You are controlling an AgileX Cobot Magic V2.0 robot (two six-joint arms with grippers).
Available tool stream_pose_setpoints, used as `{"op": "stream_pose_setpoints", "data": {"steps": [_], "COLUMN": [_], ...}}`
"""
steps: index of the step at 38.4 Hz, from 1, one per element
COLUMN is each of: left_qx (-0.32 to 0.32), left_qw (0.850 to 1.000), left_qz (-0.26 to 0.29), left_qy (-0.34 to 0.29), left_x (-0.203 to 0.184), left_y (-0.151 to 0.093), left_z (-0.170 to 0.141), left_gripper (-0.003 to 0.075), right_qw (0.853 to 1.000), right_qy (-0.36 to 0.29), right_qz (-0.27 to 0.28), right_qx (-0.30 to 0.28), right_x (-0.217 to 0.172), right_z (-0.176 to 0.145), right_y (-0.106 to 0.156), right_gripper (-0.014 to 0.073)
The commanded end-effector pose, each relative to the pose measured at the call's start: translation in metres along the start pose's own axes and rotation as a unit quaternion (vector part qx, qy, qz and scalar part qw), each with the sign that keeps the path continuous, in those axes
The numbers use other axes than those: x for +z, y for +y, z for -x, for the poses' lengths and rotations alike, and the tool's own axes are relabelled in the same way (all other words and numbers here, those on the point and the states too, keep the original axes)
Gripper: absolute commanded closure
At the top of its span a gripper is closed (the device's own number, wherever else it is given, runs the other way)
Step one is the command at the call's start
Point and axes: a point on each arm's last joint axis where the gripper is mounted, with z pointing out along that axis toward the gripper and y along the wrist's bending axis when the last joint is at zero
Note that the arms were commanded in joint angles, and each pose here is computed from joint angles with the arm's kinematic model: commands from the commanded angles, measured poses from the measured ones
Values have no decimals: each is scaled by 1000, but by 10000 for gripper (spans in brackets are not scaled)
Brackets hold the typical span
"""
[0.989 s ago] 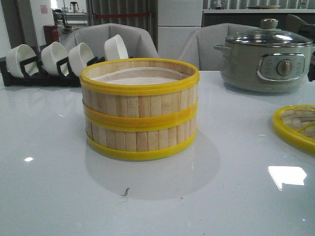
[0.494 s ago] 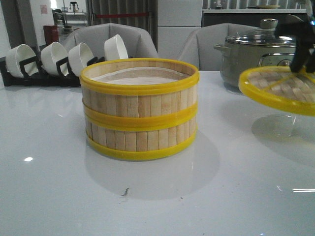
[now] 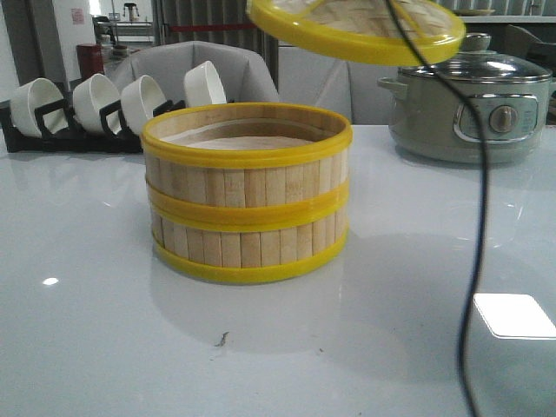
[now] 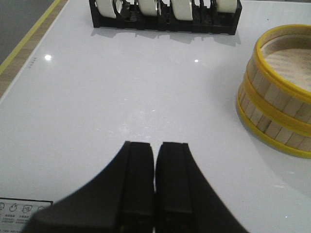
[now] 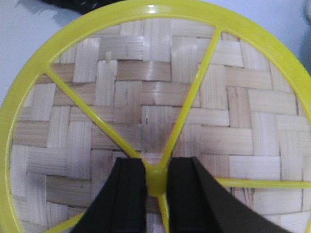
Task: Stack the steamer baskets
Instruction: 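Carry the lid over the stack and lower it onto the top basket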
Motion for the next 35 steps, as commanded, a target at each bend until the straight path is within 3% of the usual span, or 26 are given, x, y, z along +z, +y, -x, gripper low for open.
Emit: {"op": "stream_pose_setpoints", "data": {"steps": [1,11,35], "left_qx": [-2,-2,-2], "left_qw": [999,999,999], "left_qz": [-13,-13,-13], "left_qy": [-46,-46,-46], "left_x": [-4,-4,-4], "left_y": [-2,-2,-2], "left_z": [14,14,14], "left_gripper": [633,633,633], "right_qw": [998,995,994], "right_qy": [-42,10,-8], "right_qz": [30,57,59], "right_qx": [-32,-85,-88], "right_x": [-19,26,55], "right_z": [11,-8,-1], "right_y": [32,71,76], "right_gripper": [540,540,540]}}
